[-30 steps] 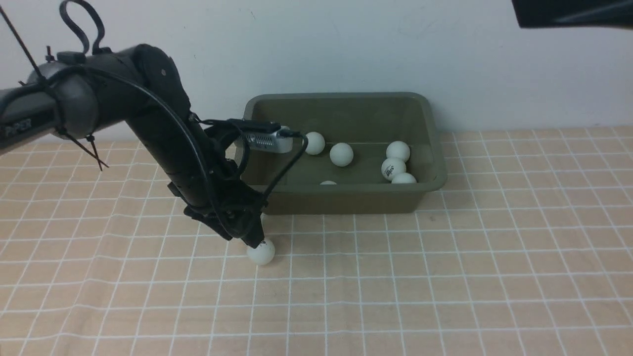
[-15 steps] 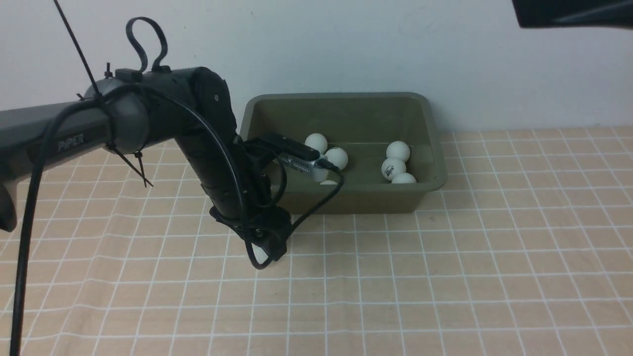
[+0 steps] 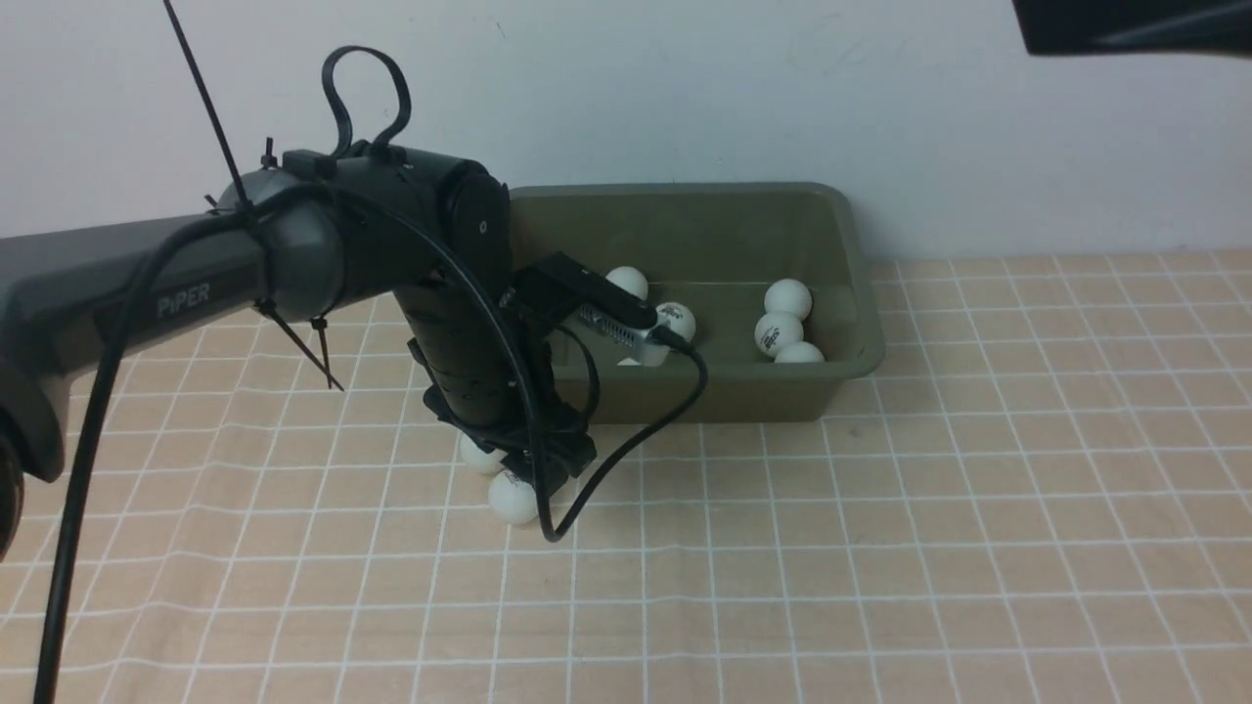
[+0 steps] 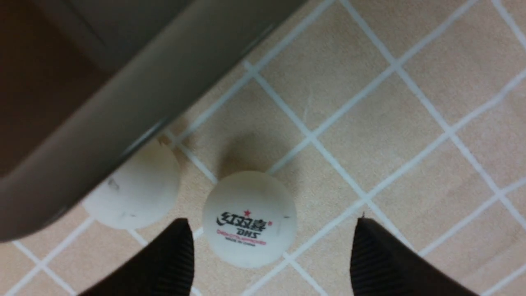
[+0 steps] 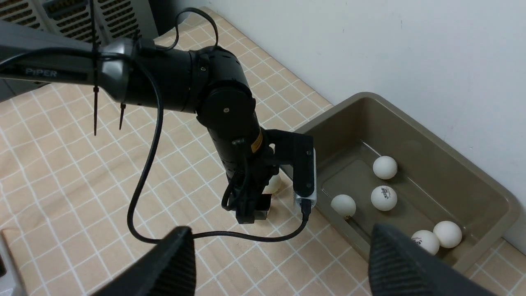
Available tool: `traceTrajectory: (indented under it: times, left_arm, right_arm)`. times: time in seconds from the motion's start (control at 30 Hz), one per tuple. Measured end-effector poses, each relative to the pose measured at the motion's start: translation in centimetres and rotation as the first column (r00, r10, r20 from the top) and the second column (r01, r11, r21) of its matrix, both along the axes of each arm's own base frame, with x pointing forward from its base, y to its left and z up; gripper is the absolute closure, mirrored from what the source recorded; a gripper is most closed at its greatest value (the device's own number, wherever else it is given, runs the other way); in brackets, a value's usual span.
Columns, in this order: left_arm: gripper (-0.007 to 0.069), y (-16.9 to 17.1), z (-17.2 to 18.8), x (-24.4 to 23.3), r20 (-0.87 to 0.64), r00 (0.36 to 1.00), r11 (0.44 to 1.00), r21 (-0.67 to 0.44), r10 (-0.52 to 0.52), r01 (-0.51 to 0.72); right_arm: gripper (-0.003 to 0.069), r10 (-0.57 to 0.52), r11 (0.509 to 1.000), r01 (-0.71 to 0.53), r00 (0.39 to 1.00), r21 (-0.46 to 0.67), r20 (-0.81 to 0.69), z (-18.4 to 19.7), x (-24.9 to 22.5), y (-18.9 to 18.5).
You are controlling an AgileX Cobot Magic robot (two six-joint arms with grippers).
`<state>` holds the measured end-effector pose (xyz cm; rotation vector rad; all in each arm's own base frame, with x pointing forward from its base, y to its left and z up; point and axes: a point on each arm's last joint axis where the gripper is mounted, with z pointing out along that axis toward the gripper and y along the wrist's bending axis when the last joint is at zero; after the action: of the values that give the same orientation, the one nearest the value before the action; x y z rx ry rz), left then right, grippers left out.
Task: Put the table tennis balls into the box on the light coffee tablecloth.
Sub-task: 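Reach for and grasp a ping pong ball on the table beside the basket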
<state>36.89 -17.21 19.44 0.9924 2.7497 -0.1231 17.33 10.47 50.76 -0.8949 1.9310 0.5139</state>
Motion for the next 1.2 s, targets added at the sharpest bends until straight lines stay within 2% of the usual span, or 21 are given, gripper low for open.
traceTrajectory:
  times: [0.23, 0.6, 0.9, 1.2]
  left_arm:
    - [0.0200, -0.1, -2.0, 0.4, -0.029, 1.000, 1.000, 0.022, 0.003, -0.003]
    - [0.0202, 0.0, -2.8, 0.6, -0.032, 0.999, 0.999, 0.045, -0.003, 0.004]
    - [0.0281, 0.0, -3.2, 0.8, -0.027, 1.000, 0.998, 0.057, -0.003, 0.005]
    - [0.0285, 0.0, -3.6, 1.0, -0.020, 1.000, 0.998, 0.059, -0.005, 0.007]
  right_arm:
    - [0.0147, 0.000, 1.000, 0.000, 1.000, -0.001, 0.001, 0.0, 0.0, 0.0]
    - [0.0147, 0.000, 1.000, 0.000, 1.000, -0.001, 0.001, 0.0, 0.0, 0.0]
    - [0.0147, 0.000, 1.000, 0.000, 1.000, -0.001, 0.001, 0.0, 0.0, 0.0]
    - [0.0147, 0.000, 1.000, 0.000, 1.000, -0.001, 0.001, 0.0, 0.0, 0.0]
